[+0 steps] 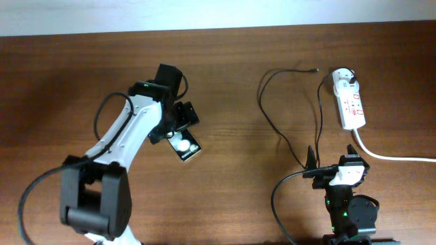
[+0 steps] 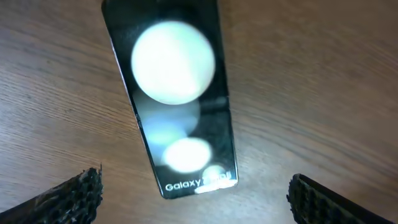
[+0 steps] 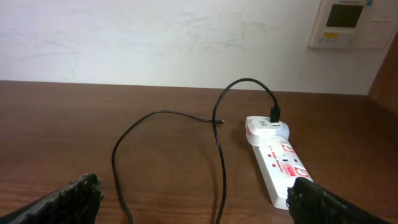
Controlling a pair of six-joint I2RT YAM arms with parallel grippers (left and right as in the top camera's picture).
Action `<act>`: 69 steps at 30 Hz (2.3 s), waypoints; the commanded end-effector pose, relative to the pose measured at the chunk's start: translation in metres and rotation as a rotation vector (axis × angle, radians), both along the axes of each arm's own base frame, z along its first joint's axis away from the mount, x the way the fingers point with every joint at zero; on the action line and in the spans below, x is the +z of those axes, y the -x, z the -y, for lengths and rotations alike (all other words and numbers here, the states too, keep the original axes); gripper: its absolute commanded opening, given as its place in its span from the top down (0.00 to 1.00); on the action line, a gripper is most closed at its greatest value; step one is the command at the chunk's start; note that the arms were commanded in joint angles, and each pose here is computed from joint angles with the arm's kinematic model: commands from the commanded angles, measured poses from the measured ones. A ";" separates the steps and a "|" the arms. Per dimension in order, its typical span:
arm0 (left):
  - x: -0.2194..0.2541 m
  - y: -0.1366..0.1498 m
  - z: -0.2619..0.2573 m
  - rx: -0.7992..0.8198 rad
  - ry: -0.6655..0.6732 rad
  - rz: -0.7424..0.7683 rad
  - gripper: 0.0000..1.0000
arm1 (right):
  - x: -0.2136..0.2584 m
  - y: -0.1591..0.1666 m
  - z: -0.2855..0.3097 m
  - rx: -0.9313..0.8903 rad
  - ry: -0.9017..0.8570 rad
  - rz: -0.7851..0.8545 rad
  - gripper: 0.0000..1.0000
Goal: Plug charger to phone and switch on socket
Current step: 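Reach the left gripper to the black phone and grasp it, then lift the phone with the left gripper and hold it upright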
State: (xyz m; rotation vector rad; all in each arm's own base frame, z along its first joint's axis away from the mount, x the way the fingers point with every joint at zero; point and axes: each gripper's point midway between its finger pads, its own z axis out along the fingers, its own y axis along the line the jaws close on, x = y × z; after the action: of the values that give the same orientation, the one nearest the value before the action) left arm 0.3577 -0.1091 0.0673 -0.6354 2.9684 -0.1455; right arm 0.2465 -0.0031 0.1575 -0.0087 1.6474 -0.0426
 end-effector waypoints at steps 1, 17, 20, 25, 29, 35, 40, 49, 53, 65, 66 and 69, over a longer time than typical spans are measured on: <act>-0.018 -0.005 -0.002 0.111 -0.015 -0.033 0.01 | -0.003 0.000 -0.003 0.015 0.003 -0.006 0.01; -0.078 -0.008 -0.010 0.277 -0.087 -0.118 0.01 | -0.003 0.000 -0.003 0.015 0.003 -0.006 0.01; -0.090 -0.004 -0.012 0.276 -0.100 -0.147 0.01 | -0.003 0.000 -0.003 0.015 0.003 -0.006 0.01; -0.096 0.001 -0.010 0.271 -0.093 -0.176 0.21 | -0.003 0.000 -0.003 0.015 0.003 -0.006 0.01; -0.096 0.005 -0.011 0.270 -0.099 -0.190 0.34 | -0.003 0.000 -0.003 0.015 0.003 -0.006 0.01; -0.081 0.007 -0.013 0.248 -0.114 -0.225 0.39 | -0.003 0.000 -0.003 0.015 0.003 -0.006 0.02; -0.040 -0.011 -0.007 0.212 -0.109 -0.209 0.40 | -0.003 0.000 -0.003 0.015 0.003 -0.006 0.01; 0.085 -0.017 -0.009 0.123 -0.072 -0.076 0.43 | -0.003 0.000 -0.003 0.015 0.003 -0.006 0.02; 0.162 0.002 -0.015 0.076 -0.015 0.122 0.43 | -0.003 0.000 -0.003 0.015 0.003 -0.006 0.02; 0.288 0.135 -0.090 0.185 -0.061 0.479 0.41 | -0.003 0.000 -0.003 0.015 0.003 -0.006 0.01; 0.283 0.137 -0.090 0.209 -0.054 0.472 0.41 | -0.003 0.000 -0.003 0.015 0.003 -0.006 0.01; 0.246 0.139 -0.084 0.243 -0.028 0.380 0.41 | -0.003 0.000 -0.003 0.015 0.003 -0.006 0.02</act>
State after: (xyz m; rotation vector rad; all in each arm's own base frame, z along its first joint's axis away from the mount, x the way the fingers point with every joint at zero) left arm 0.2165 -0.0233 0.3403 -0.7645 2.4684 -0.1821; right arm 0.2465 -0.0031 0.1577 -0.0087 1.6466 -0.0426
